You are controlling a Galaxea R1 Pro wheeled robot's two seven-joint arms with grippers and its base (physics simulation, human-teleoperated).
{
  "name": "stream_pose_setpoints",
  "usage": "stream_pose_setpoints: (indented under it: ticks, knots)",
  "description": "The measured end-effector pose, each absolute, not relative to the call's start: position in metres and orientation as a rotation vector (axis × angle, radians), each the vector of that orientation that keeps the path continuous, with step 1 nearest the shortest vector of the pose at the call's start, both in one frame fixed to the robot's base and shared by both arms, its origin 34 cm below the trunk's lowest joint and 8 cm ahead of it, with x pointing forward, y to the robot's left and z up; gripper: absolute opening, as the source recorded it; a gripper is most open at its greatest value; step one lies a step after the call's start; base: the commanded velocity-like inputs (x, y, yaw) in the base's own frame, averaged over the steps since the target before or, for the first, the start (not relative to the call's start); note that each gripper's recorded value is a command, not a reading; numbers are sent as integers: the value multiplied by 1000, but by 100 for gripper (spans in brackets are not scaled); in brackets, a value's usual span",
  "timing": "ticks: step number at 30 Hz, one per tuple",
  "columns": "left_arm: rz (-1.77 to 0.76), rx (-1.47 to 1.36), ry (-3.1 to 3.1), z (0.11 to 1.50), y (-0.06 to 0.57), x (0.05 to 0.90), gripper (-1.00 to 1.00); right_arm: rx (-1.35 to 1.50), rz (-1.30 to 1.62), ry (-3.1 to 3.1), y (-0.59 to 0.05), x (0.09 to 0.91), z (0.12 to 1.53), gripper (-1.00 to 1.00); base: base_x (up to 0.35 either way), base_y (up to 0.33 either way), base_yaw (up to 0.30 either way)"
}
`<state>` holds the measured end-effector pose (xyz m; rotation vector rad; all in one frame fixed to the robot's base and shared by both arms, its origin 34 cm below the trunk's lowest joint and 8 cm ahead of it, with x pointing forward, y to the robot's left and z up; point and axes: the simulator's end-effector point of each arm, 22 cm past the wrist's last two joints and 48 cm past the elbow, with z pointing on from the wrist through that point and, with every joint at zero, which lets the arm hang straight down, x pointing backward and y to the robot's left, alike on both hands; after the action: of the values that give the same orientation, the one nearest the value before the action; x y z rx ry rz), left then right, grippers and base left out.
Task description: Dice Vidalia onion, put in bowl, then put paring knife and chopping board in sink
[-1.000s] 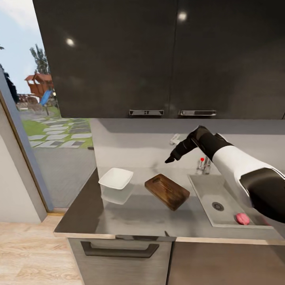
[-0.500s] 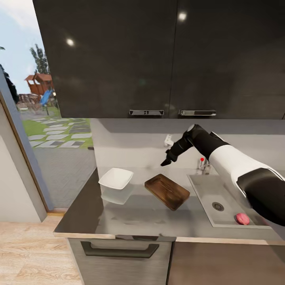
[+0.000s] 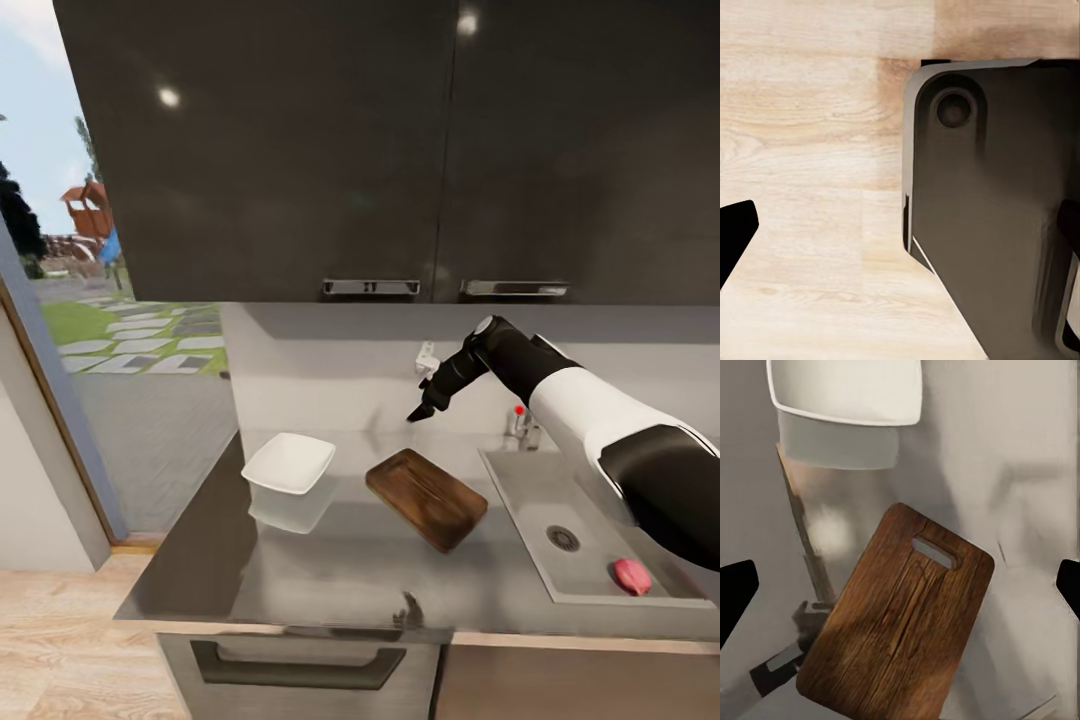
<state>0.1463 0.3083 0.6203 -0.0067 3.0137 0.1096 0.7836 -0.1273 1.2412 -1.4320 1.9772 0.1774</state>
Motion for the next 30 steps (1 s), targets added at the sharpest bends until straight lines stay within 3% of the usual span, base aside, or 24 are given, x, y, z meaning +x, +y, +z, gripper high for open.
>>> stream_pose_setpoints:
  ticks: [7, 30]
  knots:
    - [109, -3, 3024, 620, 308, 142, 100, -1435, 187, 1992, -128, 786, 1231, 100, 177, 0, 0]
    - [110, -1, 3061, 619, 308, 128, 100, -1463, 202, 2035, -128, 792, 1198, 100, 4, 37, 0]
